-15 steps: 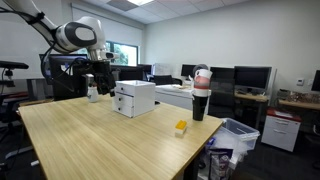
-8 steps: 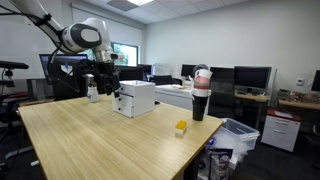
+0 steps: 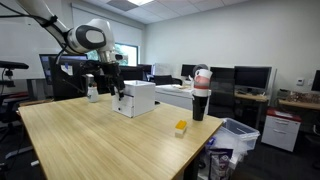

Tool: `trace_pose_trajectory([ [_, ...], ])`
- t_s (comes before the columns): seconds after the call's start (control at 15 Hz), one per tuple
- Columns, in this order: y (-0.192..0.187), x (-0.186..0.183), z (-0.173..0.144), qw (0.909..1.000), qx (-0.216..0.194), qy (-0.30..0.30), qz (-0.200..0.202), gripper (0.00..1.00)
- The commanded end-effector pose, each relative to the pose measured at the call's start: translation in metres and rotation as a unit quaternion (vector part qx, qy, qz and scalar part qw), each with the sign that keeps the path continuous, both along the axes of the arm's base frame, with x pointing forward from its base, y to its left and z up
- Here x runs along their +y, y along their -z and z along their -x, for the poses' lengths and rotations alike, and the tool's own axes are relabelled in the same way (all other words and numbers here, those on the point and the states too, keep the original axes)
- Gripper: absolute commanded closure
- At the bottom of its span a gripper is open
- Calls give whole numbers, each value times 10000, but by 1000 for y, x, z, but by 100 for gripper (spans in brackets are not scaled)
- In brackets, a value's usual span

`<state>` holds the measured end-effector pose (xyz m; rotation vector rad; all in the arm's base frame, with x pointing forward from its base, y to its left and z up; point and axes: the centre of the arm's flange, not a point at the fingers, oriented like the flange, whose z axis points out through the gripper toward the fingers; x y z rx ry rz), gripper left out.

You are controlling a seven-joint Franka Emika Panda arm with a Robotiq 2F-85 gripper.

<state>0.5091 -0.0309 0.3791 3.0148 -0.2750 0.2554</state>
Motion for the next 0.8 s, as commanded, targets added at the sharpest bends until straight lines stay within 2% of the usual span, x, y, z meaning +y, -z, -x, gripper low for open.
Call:
trace_pose_trajectory([
  [0.0,10,-10,-9,9997,6,-185,-185,0],
  [0.67,24,-14,-25,9996,-18,-249,-112,0],
  [0.73,24,-14,-26,9996,-16,-249,-120,11],
])
